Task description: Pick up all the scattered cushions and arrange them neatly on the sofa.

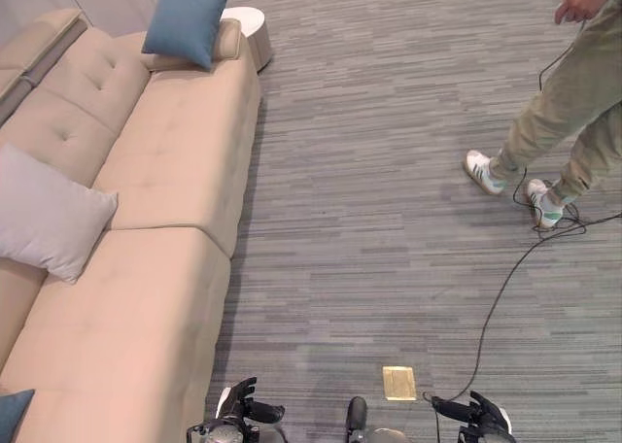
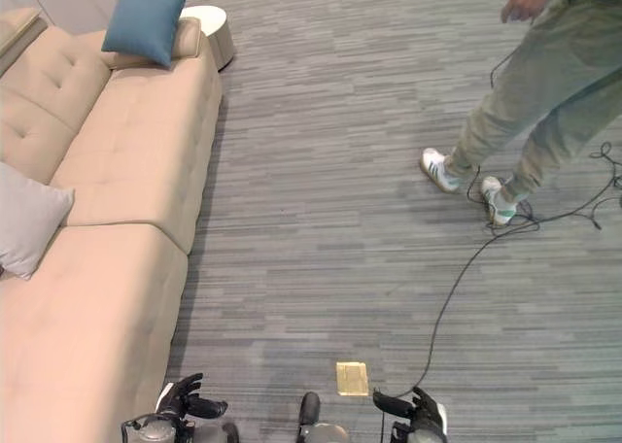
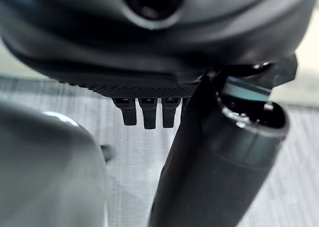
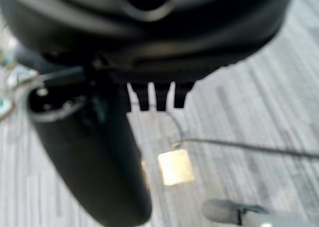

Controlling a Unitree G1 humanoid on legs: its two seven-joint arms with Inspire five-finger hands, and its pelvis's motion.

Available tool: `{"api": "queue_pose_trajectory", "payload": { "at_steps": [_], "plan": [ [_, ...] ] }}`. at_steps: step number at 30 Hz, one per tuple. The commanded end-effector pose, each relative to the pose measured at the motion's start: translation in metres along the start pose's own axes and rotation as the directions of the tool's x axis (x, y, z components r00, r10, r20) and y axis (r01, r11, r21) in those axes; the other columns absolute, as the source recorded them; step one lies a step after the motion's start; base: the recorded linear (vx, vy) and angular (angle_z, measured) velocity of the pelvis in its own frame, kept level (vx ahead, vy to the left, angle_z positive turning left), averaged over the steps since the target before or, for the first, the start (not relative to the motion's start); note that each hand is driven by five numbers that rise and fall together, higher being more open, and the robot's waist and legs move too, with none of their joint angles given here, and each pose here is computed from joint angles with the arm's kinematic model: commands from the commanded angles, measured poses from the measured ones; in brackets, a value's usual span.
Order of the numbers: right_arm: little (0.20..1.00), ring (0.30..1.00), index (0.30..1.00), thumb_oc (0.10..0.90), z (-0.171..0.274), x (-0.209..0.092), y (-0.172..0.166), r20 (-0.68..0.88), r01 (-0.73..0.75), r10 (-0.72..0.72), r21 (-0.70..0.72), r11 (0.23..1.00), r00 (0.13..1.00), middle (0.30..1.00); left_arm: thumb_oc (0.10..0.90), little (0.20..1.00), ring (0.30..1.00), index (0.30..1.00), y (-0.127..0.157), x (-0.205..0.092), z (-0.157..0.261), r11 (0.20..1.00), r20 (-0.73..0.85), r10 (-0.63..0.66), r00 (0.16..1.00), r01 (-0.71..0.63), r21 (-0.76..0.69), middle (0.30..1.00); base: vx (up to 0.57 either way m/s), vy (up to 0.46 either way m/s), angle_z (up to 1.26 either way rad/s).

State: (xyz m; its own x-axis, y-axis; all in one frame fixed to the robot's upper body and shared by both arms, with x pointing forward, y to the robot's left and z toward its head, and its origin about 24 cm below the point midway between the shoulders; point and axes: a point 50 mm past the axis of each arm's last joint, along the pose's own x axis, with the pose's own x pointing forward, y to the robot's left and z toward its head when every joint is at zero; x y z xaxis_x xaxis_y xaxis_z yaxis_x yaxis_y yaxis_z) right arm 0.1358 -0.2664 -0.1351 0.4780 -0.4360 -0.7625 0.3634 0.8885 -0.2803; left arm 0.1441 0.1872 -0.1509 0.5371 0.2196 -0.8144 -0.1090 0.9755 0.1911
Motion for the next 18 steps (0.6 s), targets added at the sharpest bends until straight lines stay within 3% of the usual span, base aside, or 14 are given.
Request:
{"api": "queue_pose_trajectory", "payload": {
  "at_steps": [1, 7, 11, 18],
  "plan": [
    [0.9, 0.9, 0.9, 0.8, 0.017, -0.001, 0.002, 0.107, -0.031, 0.04, -0.08, 0.996, 0.993, 0.9, 0.8, 0.9, 0.9, 0.9, 0.017, -0.002, -0.017, 0.998, -0.051, 0.05, 0.997, -0.048, 0.036, 0.9, 0.55, -0.097, -0.73],
    [0.9, 0.9, 0.9, 0.8, 0.022, -0.004, 0.022, 0.127, -0.107, 0.133, -0.192, 0.976, 0.983, 0.9, 0.8, 0.9, 0.9, 0.9, 0.034, -0.009, -0.046, 0.995, -0.162, 0.097, 0.982, -0.099, -0.005, 0.9, 0.42, -0.011, -0.59],
    [0.9, 0.9, 0.9, 0.8, 0.004, -0.007, 0.037, 0.053, -0.177, 0.2, -0.288, 0.941, 0.978, 0.9, 0.8, 0.9, 0.9, 0.9, 0.049, -0.011, -0.052, 0.993, -0.181, 0.12, 0.976, -0.115, 0.039, 0.9, 0.5, 0.04, -0.72],
    [0.9, 0.9, 0.9, 0.8, 0.002, -0.007, 0.038, 0.028, -0.199, 0.221, -0.333, 0.922, 0.975, 0.9, 0.8, 0.9, 0.9, 0.9, 0.049, 0.0, -0.018, 0.983, -0.085, 0.094, 0.992, -0.079, 0.166, 0.9, 0.47, 0.092, -0.05]
  ]
}}
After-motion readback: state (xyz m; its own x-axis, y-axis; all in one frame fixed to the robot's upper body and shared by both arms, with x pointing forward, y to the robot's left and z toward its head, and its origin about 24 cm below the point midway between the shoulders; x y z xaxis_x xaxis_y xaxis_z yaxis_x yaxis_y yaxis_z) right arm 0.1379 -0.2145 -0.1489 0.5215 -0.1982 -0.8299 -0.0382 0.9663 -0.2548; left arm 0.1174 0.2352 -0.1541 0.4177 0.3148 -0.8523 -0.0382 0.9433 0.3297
